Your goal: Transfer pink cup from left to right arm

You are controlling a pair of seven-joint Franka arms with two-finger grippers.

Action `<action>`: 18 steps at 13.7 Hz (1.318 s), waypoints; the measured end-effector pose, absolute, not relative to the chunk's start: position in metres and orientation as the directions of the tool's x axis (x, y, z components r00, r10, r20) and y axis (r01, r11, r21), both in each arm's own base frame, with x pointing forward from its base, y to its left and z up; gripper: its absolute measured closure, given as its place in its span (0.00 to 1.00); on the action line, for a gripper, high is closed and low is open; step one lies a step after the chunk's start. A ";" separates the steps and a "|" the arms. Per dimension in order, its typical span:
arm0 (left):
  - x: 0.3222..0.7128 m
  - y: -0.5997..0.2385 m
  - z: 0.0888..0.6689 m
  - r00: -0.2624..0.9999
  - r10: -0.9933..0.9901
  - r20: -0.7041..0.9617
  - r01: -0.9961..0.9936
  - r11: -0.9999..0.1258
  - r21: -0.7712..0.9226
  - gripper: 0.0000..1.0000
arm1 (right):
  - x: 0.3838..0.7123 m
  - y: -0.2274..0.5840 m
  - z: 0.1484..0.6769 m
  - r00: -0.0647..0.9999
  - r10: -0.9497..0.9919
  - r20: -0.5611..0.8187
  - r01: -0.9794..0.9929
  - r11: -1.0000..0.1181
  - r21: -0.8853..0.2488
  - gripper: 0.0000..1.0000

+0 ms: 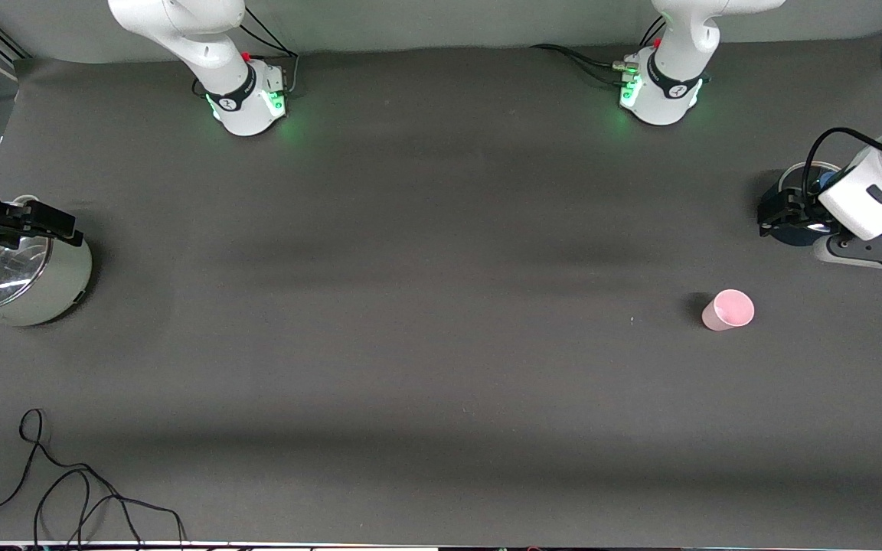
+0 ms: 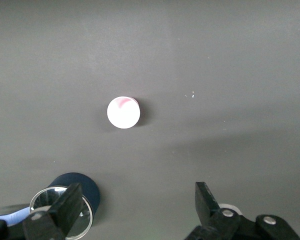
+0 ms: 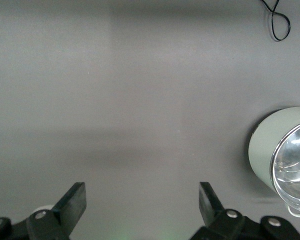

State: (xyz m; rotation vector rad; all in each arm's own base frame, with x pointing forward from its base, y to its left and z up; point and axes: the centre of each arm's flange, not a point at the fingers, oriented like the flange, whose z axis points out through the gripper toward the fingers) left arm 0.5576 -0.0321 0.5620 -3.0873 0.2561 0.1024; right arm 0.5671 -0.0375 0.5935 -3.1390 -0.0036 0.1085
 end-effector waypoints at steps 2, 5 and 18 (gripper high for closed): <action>0.558 -0.032 0.562 0.984 -0.163 -0.069 -0.166 -0.985 -0.036 0.00 | 0.567 -0.038 0.593 0.998 0.002 -0.069 0.002 -1.000 -0.001 0.00; 0.558 -0.032 0.562 0.984 -0.163 -0.069 -0.166 -0.986 -0.036 0.00 | 0.568 -0.038 0.591 0.997 0.002 -0.073 0.002 -1.000 -0.001 0.00; 0.558 -0.032 0.562 0.984 -0.162 -0.070 -0.165 -0.986 -0.036 0.00 | 0.569 -0.036 0.589 0.997 0.005 -0.077 0.005 -1.000 -0.001 0.00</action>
